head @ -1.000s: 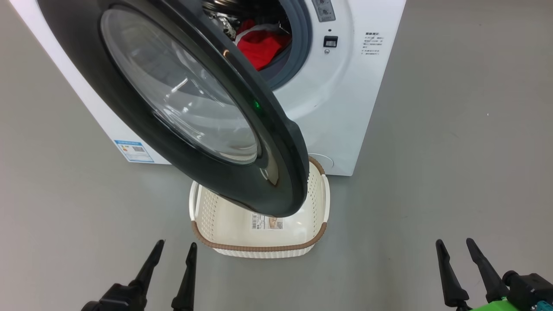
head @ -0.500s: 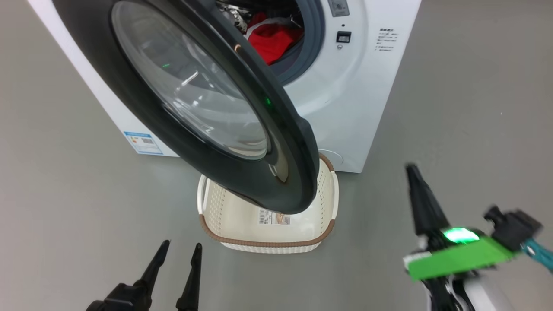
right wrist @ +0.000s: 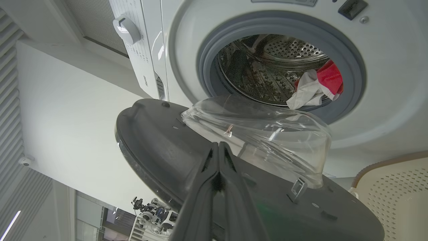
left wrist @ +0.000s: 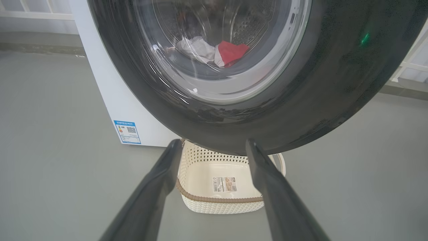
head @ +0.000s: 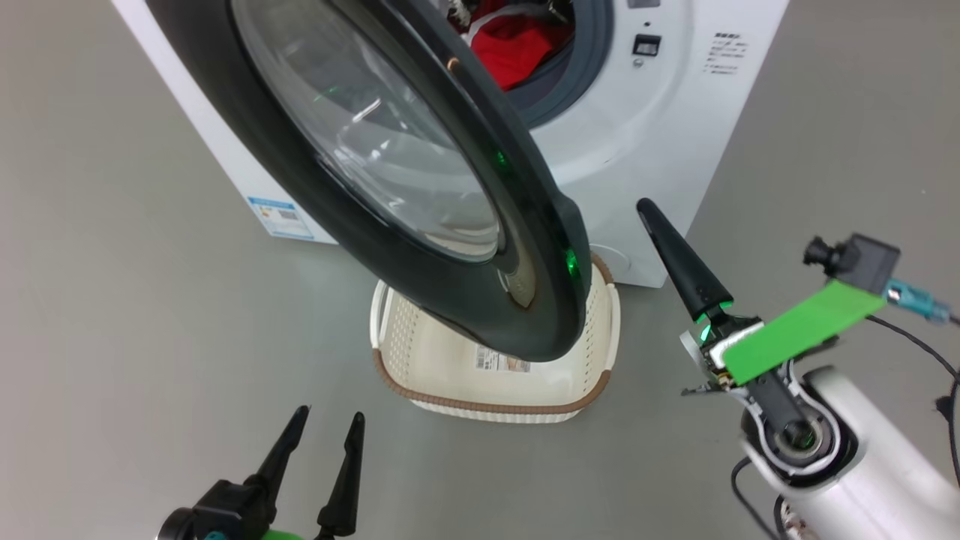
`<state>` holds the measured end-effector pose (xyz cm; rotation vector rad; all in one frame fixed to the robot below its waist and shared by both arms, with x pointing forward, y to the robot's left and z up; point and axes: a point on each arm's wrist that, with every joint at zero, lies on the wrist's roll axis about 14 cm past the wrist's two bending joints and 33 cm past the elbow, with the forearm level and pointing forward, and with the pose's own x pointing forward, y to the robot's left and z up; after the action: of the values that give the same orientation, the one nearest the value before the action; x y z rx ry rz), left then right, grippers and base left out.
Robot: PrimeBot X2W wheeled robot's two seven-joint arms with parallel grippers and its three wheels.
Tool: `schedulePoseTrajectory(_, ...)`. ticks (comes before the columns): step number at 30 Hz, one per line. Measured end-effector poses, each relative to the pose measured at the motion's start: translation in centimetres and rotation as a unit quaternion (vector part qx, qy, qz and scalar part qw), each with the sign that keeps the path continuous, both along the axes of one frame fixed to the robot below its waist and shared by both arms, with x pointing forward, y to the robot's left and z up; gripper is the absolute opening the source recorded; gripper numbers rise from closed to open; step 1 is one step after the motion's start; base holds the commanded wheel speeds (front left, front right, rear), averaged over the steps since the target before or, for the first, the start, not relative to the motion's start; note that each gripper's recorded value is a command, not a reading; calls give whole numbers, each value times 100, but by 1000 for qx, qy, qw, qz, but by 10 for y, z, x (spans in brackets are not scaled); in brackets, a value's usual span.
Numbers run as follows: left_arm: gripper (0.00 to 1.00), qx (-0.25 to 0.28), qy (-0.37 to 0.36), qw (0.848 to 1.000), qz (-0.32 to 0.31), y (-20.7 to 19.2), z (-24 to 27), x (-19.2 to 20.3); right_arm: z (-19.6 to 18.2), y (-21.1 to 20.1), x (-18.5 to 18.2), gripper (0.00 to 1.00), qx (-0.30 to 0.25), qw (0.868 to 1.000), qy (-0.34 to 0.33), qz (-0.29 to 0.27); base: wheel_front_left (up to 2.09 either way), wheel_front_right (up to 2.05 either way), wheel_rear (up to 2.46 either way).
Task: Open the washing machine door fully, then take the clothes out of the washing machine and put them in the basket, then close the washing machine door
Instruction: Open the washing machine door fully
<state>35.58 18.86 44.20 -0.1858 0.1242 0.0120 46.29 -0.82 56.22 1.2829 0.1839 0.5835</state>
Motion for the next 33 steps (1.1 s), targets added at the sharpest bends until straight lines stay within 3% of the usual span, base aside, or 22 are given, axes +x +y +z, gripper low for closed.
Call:
schedulePoseTrajectory(7, 100, -1, 9, 1000, 6, 4, -5, 2, -26, 23, 2, 0, 22, 988, 86, 123, 0, 0, 0)
schedulePoseTrajectory(14, 100, -5, 16, 1000, 9, 4, -9, -1, -43, 36, -1, 0, 23, 970, 127, 204, 0, 0, 0)
schedulePoseTrajectory(33, 100, -12, -4, 998, 63, 32, 6, -28, -44, 96, -58, 0, 8, 923, 139, 358, 0, 0, 0)
